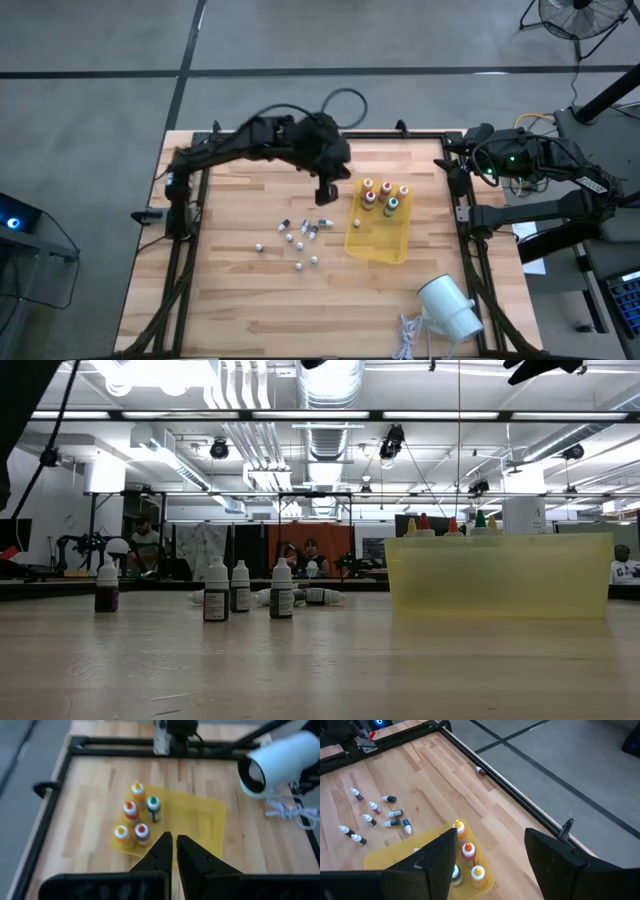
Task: Pick & Place food coloring
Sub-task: Put the small orange food coloring bottle into the yellow bin
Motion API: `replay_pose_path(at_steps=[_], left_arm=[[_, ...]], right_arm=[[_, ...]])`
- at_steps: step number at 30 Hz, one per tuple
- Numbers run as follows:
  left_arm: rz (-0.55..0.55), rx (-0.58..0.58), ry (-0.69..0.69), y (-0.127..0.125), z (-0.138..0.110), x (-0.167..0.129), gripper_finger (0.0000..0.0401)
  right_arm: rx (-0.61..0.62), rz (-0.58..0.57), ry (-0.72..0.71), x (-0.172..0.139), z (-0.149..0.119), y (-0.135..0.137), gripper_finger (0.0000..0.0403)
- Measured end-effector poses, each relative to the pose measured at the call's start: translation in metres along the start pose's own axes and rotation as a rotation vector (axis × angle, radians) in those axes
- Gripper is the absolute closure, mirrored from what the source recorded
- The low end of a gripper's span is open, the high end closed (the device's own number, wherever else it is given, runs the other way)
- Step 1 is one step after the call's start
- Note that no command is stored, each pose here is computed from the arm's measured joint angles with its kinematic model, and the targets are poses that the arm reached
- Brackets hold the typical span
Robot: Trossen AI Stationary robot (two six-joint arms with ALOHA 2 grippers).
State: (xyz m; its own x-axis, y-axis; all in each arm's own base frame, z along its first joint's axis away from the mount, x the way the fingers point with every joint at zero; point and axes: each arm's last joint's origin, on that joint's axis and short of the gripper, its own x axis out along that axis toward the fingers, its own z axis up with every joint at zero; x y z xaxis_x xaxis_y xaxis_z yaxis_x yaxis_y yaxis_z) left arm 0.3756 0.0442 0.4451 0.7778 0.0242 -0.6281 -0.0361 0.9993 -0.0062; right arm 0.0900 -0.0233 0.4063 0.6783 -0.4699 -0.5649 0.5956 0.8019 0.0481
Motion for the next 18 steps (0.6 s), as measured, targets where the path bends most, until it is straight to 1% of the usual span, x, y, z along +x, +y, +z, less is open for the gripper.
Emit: replay_pose_path(at_steps=[2,4,6,8,12,14,16,18], left_arm=[[0.01,-0.008,-0.037,0.003,-0.003,-0.01,0.0401],[0.018,-0.018,-0.072,0.006,-0.008,-0.013,0.0401],[0.028,-0.044,-0.096,0.011,-0.018,-0.013,0.0401],[0.061,-0.094,-0.135,0.02,-0.031,-0.012,0.0401],[0.154,-0.264,-0.244,0.039,-0.059,0.002,0.0401],[0.197,-0.329,-0.281,0.048,-0.073,0.009,0.0401],[0.247,-0.365,-0.308,0.056,-0.088,0.018,0.0401],[0.294,-0.389,-0.296,0.064,-0.105,0.029,0.0401]], right_arm=[[0.0,0.0,0.001,0.0,0.0,0.0,0.0181],[0.001,0.0,0.001,0.0,0.0,0.0,0.0181],[0.001,0.0,0.001,0.0,0.0,0.0,0.0181],[0.004,-0.001,0.0,0.0,0.0,0.0,0.0181],[0.004,-0.003,-0.002,0.0,0.0,0.0,0.0181],[0.003,-0.007,-0.001,0.001,0.0,0.0,0.0181],[0.002,-0.01,0.002,0.002,0.001,0.001,0.0181],[0.001,-0.012,0.002,0.002,0.001,0.001,0.0181]])
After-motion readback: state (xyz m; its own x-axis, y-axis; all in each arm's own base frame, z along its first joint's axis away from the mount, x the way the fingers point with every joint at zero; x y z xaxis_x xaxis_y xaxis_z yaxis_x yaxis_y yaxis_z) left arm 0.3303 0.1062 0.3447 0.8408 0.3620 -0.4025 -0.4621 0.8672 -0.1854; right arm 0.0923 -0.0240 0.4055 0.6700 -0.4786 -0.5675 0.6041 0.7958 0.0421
